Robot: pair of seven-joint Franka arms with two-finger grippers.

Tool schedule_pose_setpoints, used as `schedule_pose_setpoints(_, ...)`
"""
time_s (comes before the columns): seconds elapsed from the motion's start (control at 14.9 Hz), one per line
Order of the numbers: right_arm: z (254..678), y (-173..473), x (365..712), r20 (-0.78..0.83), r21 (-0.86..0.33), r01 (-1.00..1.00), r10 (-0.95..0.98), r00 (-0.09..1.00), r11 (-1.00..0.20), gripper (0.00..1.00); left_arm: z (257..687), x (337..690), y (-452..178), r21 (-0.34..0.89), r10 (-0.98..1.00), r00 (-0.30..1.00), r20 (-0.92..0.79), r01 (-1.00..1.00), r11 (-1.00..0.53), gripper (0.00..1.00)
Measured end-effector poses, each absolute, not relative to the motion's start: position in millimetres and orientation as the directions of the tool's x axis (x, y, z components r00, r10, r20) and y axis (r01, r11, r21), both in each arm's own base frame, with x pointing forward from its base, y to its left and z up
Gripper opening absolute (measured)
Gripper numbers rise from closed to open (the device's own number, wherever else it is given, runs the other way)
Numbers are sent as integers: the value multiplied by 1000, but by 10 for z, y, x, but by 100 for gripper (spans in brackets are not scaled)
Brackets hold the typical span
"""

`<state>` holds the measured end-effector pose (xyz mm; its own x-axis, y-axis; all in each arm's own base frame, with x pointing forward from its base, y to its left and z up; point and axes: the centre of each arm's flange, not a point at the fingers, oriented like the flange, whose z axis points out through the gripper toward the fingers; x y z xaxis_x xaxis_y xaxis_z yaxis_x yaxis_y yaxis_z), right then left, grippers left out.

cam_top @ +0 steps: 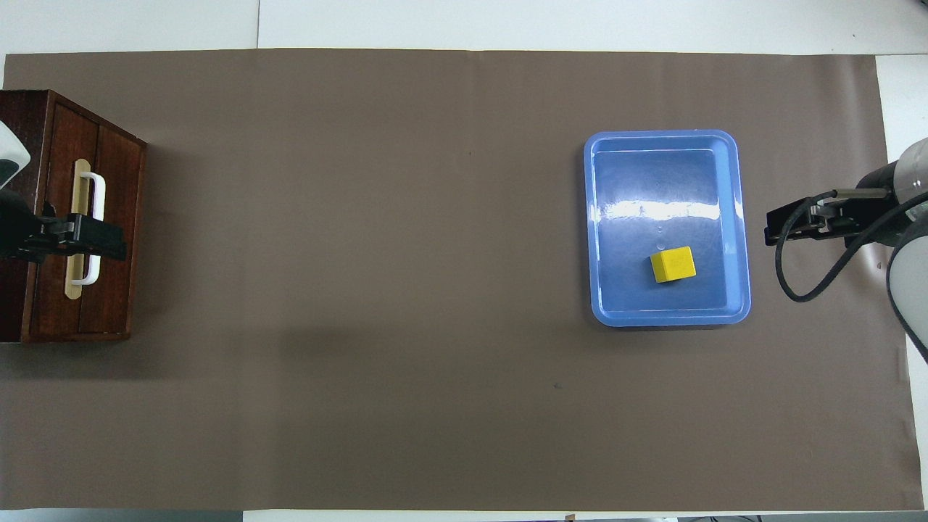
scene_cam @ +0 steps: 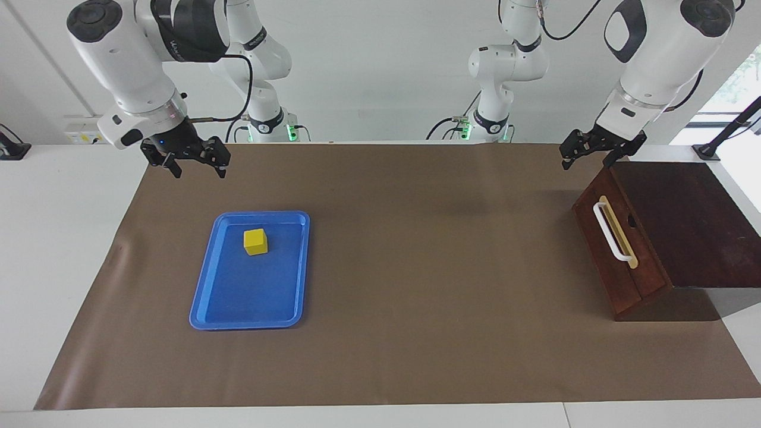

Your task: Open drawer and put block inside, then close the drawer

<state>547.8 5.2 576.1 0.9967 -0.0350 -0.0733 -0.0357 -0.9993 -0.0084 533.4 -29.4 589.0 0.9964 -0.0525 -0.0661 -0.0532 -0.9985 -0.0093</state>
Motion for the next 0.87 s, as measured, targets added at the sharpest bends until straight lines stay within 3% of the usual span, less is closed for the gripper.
schedule_pose_setpoints(0.67,5767,22,5503,-56,-38,-23,-21,998,-999,100,5887,5328,-291,-9,-52,996,-71,-53,-999,100)
schedule_pose_setpoints(0.87,5700,-206,5575,-49,-59,-186,-183,982,-981,100,5892,5326,-276,-9,-49,996,-70,-50,-999,100)
